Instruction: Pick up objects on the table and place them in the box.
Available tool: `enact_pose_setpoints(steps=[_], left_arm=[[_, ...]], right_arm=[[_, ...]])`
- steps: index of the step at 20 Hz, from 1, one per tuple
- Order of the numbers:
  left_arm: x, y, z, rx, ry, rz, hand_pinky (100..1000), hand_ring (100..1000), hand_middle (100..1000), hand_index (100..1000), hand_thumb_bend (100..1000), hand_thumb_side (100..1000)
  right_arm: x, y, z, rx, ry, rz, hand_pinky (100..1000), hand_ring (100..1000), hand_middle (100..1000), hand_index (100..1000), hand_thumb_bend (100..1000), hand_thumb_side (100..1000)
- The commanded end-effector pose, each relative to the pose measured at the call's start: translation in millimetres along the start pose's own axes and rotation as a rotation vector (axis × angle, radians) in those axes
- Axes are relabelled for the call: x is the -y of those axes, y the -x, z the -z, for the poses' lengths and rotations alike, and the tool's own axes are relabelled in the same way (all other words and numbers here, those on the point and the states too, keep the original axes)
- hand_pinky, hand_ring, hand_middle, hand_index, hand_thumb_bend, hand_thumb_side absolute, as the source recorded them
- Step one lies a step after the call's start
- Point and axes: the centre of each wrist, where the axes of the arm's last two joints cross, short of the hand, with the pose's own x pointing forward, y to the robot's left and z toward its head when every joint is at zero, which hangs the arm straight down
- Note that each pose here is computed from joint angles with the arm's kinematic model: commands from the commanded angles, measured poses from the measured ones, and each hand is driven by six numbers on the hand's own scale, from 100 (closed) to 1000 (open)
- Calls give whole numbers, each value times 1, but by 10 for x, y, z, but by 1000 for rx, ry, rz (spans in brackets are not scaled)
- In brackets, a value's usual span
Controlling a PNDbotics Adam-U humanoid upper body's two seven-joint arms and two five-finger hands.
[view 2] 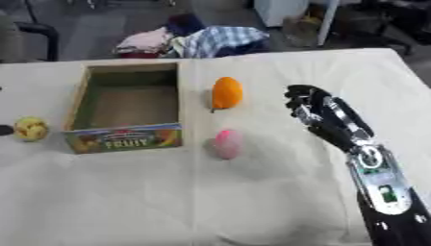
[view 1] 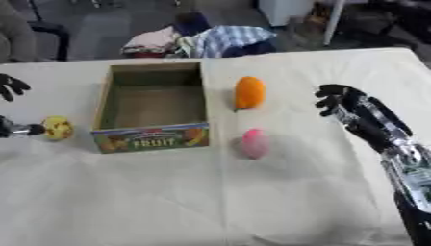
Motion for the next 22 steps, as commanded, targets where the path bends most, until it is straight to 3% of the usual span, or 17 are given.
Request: enact_pose_setpoints(steps=[1, 6, 15, 19, 22], left_arm=[[-105, 50, 12, -22, -17, 34, 778, 610, 615, 788, 748, 454], [-19, 80, 25, -46, -7, 49, 774, 605, 611, 783, 753, 471], [169, 110, 38, -113, -18, 53, 749, 579, 583, 762, 672, 385], [228, 109, 45, -138, -27, 63, 739, 567, 570, 750, 605, 325], [267, 109, 48, -152, -12, 71, 724, 534, 536, 712, 475, 232]], right_arm=[[77, -79, 48, 28, -4, -26, 690, 759, 765, 871, 100, 665], [71, -87, 61, 32, -10, -26, 690, 759, 765, 871, 100, 665], [69, -108, 93, 43, -13, -27, 690, 760, 765, 872, 100, 670], [74, -112, 100, 45, -12, -28, 690, 760, 765, 872, 100, 672], [70, -113, 104, 46, -13, -27, 690, 760, 765, 872, 100, 675]])
